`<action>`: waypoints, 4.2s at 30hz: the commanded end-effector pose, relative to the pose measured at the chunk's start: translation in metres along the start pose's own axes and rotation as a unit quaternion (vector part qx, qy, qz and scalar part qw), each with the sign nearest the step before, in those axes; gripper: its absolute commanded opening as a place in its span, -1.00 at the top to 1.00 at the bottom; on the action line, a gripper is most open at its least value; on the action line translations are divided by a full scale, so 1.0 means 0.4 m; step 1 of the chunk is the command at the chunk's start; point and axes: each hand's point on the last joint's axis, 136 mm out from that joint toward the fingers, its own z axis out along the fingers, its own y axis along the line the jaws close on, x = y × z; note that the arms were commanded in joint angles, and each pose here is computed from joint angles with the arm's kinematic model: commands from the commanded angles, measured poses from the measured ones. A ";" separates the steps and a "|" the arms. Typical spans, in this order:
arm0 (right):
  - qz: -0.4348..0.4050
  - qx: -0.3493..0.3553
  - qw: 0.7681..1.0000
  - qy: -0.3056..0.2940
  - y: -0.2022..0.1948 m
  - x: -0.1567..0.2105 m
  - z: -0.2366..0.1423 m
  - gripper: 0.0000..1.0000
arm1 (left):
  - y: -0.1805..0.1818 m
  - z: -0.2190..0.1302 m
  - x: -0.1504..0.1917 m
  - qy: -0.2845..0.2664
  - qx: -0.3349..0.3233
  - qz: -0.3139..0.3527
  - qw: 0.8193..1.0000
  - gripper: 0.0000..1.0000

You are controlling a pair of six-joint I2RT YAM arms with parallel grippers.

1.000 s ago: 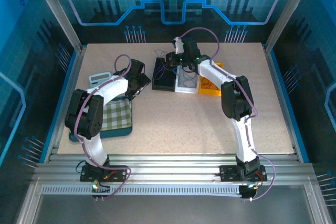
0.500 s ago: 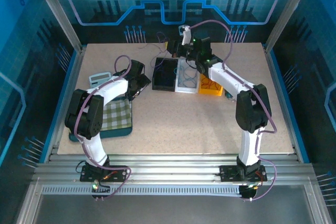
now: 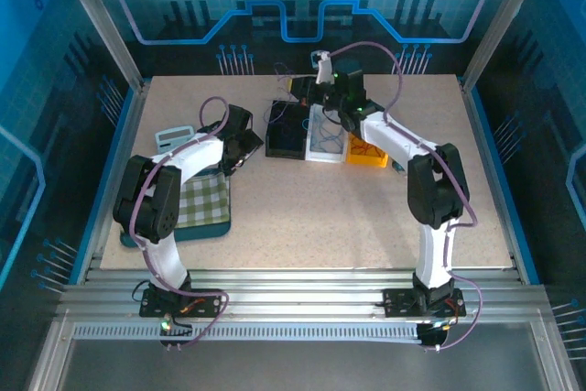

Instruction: Untangle the cables

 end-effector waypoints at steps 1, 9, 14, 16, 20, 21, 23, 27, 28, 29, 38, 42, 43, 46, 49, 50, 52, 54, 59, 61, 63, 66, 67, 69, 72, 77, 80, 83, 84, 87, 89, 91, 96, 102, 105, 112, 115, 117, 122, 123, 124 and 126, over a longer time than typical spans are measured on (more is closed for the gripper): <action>0.004 0.028 1.000 0.006 -0.061 0.005 0.013 0.96 | 0.011 -0.009 -0.006 -0.002 -0.002 -0.011 1.000 -0.71; 0.016 0.099 0.994 0.031 -0.153 0.060 0.018 0.96 | 0.019 -0.009 -0.017 -0.006 -0.003 -0.017 1.000 -0.72; 0.010 0.143 0.989 0.043 -0.193 0.094 0.009 0.91 | 0.025 -0.009 -0.030 -0.010 -0.004 -0.022 1.000 -0.71; 0.011 0.149 0.988 0.051 -0.201 0.106 0.014 0.90 | 0.025 -0.009 -0.032 -0.010 -0.004 -0.023 1.000 -0.71; 0.005 0.166 0.984 0.064 -0.218 0.123 0.030 0.90 | 0.021 -0.005 -0.033 -0.007 -0.003 -0.023 1.000 -0.72; 0.003 0.174 0.982 0.068 -0.224 0.128 0.034 0.90 | 0.021 -0.002 -0.032 -0.007 -0.003 -0.022 1.000 -0.72; 0.005 0.189 0.979 0.075 -0.243 0.136 0.040 0.90 | 0.020 -0.002 -0.034 -0.006 -0.004 -0.022 1.000 -0.72; -0.014 0.214 0.973 0.083 -0.260 0.148 0.061 0.89 | 0.021 -0.003 -0.036 -0.005 -0.004 -0.021 1.000 -0.72; -0.021 0.219 0.972 0.087 -0.263 0.150 0.065 0.89 | 0.022 -0.005 -0.038 -0.006 -0.004 -0.022 1.000 -0.72; -0.031 0.219 0.971 0.091 -0.261 0.155 0.073 0.89 | 0.026 -0.005 -0.038 -0.006 -0.007 -0.021 1.000 -0.72; -0.087 0.227 0.958 0.153 -0.236 0.240 0.098 0.88 | 0.037 0.001 -0.038 -0.004 -0.011 -0.022 1.000 -0.72; -0.086 0.236 0.953 0.170 -0.246 0.271 0.093 0.86 | 0.037 0.007 -0.038 -0.003 -0.011 -0.022 1.000 -0.72; -0.088 0.239 0.951 0.175 -0.246 0.277 0.093 0.85 | 0.038 0.008 -0.037 -0.001 -0.011 -0.021 1.000 -0.72; -0.092 0.249 0.946 0.184 -0.253 0.285 0.089 0.86 | 0.041 0.011 -0.036 0.000 -0.012 -0.024 1.000 -0.72; -0.098 0.260 0.942 0.189 -0.254 0.282 0.081 0.82 | 0.044 0.014 -0.033 0.000 -0.012 -0.026 1.000 -0.72; -0.097 0.264 0.940 0.192 -0.255 0.281 0.078 0.77 | 0.044 0.014 -0.033 0.001 -0.012 -0.026 1.000 -0.72; -0.096 0.267 0.940 0.192 -0.251 0.275 0.072 0.53 | 0.045 0.017 -0.032 0.001 -0.011 -0.029 1.000 -0.72; -0.094 0.265 0.941 0.188 -0.245 0.271 0.068 0.35 | 0.043 0.017 -0.032 0.001 -0.010 -0.030 0.999 -0.73; -0.097 0.243 0.953 0.152 -0.200 0.226 0.054 0.19 | 0.038 0.012 -0.038 -0.004 -0.006 -0.030 1.000 -0.73; -0.101 0.240 0.955 0.141 -0.189 0.209 0.046 0.17 | 0.037 0.009 -0.040 -0.006 -0.006 -0.029 1.000 -0.73; -0.104 0.238 0.957 0.131 -0.178 0.194 0.039 0.15 | 0.038 0.006 -0.042 -0.009 -0.006 -0.029 1.000 -0.73; -0.109 0.232 0.960 0.116 -0.164 0.175 0.030 0.11 | 0.040 0.003 -0.044 -0.011 -0.006 -0.029 0.999 -0.73; -0.108 0.230 0.961 0.109 -0.160 0.166 0.025 0.10 | 0.038 0.002 -0.044 -0.011 -0.005 -0.029 1.000 -0.73; -0.109 0.226 0.963 0.102 -0.154 0.159 0.017 0.08 | 0.039 0.002 -0.044 -0.011 -0.006 -0.029 1.000 -0.73; -0.105 0.234 0.962 0.092 -0.160 0.146 -0.002 0.06 | 0.039 0.001 -0.044 -0.011 -0.006 -0.029 1.000 -0.73; -0.080 0.246 0.962 0.082 -0.192 0.136 -0.046 0.05 | 0.039 -0.002 -0.047 -0.015 -0.005 -0.028 0.999 -0.73; -0.074 0.250 0.962 0.076 -0.204 0.131 -0.080 0.04 | 0.042 -0.006 -0.050 -0.018 -0.006 -0.028 0.999 -0.73; -0.063 0.249 0.963 0.080 -0.214 0.143 -0.097 0.05 | 0.042 -0.006 -0.051 -0.020 -0.005 -0.029 0.999 -0.73; -0.059 0.246 0.964 0.086 -0.214 0.154 -0.097 0.06 | 0.043 -0.003 -0.050 -0.018 -0.006 -0.030 0.999 -0.73; -0.049 0.247 0.962 0.111 -0.221 0.198 -0.111 0.08 | 0.036 0.002 -0.047 -0.013 -0.002 -0.031 0.999 -0.73; -0.042 0.247 0.961 0.120 -0.226 0.230 -0.131 0.09 | 0.034 0.004 -0.045 -0.010 -0.001 -0.030 0.999 -0.73; -0.034 0.255 0.959 0.122 -0.234 0.258 -0.161 0.10 | 0.033 0.005 -0.043 -0.008 0.001 -0.028 1.000 -0.73; -0.008 0.256 0.958 0.127 -0.251 0.297 -0.207 0.13 | 0.007 0.000 -0.044 -0.008 0.021 0.000 1.000 -0.73; 0.007 0.232 0.962 0.143 -0.248 0.320 -0.195 0.32 | -0.049 -0.002 -0.034 -0.004 0.061 0.016 0.998 -0.71; 0.018 0.239 0.961 0.137 -0.260 0.318 -0.204 0.35 | -0.128 -0.017 -0.008 0.005 0.122 0.061 0.991 -0.70; 0.052 0.259 0.959 0.099 -0.318 0.264 -0.252 0.34 | -0.307 -0.102 0.154 0.030 0.219 0.290 0.931 -0.60; 0.057 0.266 0.958 0.088 -0.335 0.245 -0.270 0.35 | -0.328 -0.092 0.200 0.043 0.205 0.349 0.914 -0.47; 0.056 0.266 0.959 0.085 -0.337 0.236 -0.278 0.35 | -0.348 -0.086 0.212 0.040 0.204 0.373 0.904 -0.40; 0.059 0.267 0.958 0.087 -0.340 0.242 -0.289 0.35 | -0.391 -0.072 0.235 0.046 0.202 0.417 0.885 -0.26; 0.060 0.267 0.958 0.088 -0.339 0.245 -0.291 0.34 | -0.398 -0.070 0.244 0.045 0.199 0.432 0.878 -0.22; 0.061 0.267 0.958 0.089 -0.340 0.248 -0.293 0.35 | -0.405 -0.068 0.255 0.047 0.200 0.447 0.870 -0.20; 0.063 0.268 0.957 0.089 -0.342 0.251 -0.297 0.35 | -0.412 -0.060 0.269 0.052 0.192 0.468 0.861 -0.15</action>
